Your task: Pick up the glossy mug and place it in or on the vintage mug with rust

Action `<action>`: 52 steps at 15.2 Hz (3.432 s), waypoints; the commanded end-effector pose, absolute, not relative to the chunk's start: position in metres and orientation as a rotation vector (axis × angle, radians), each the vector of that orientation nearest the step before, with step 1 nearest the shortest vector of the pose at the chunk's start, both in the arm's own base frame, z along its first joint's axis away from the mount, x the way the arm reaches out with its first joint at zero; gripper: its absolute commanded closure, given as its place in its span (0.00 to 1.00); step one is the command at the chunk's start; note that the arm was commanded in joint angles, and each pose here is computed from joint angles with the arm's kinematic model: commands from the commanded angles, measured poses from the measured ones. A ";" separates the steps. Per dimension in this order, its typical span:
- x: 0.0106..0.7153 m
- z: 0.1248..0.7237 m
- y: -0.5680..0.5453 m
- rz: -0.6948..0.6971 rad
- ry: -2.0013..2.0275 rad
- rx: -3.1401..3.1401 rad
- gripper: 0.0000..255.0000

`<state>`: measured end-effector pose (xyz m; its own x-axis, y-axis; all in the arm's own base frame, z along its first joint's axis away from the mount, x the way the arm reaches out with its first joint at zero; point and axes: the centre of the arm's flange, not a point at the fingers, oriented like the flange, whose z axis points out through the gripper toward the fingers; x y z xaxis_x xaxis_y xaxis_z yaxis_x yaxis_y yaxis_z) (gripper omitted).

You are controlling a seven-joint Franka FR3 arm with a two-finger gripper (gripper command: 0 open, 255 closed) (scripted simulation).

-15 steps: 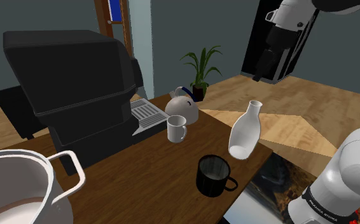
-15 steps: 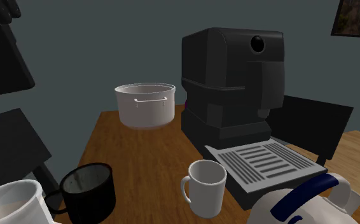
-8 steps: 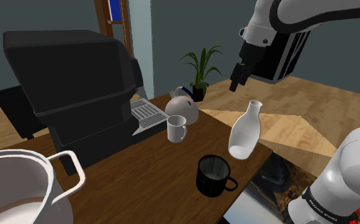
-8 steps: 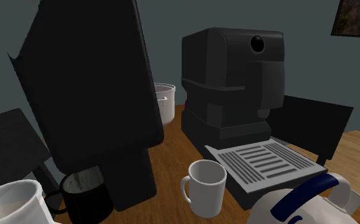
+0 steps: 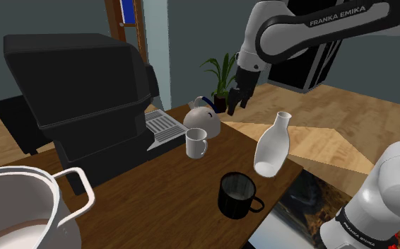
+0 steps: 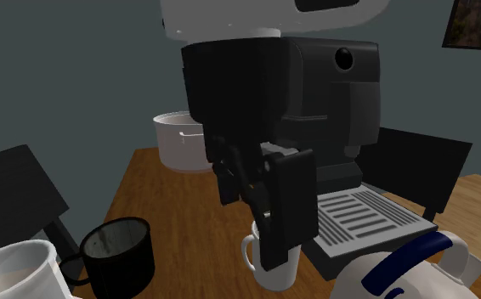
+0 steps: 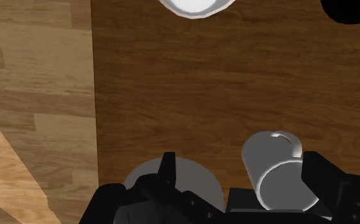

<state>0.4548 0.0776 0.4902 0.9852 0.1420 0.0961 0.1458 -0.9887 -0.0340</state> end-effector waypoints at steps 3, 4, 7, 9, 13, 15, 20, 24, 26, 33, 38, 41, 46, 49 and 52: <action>0.491 0.456 0.101 -0.117 -0.228 -3.082 0.00; 0.500 0.448 0.107 -0.110 -0.229 -3.080 0.00; 0.526 0.422 0.125 -0.088 -0.233 -3.075 0.00; 0.543 0.404 0.136 -0.074 -0.235 -3.072 0.00; 0.560 0.377 0.149 -0.060 -0.238 -3.068 0.00; 0.560 0.366 0.149 -0.060 -0.238 -3.068 0.00; 0.561 0.347 0.151 -0.060 -0.238 -3.068 0.00; 0.561 0.347 0.151 -0.060 -0.238 -3.068 0.00; 0.561 0.347 0.151 -0.060 -0.238 -3.068 0.00; 0.561 0.347 0.151 -0.060 -0.238 -3.068 1.00; 0.561 0.352 0.151 -0.060 -0.238 -3.068 1.00; 0.561 0.368 0.151 -0.060 -0.238 -3.068 1.00; 0.561 0.395 0.151 -0.060 -0.238 -3.068 1.00; 0.561 0.411 0.151 -0.060 -0.238 -3.068 1.00; 0.561 0.426 0.151 -0.060 -0.238 -3.068 1.00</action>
<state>0.5616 0.1508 0.4205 0.9873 0.1525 0.0438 0.1550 -0.9861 -0.0604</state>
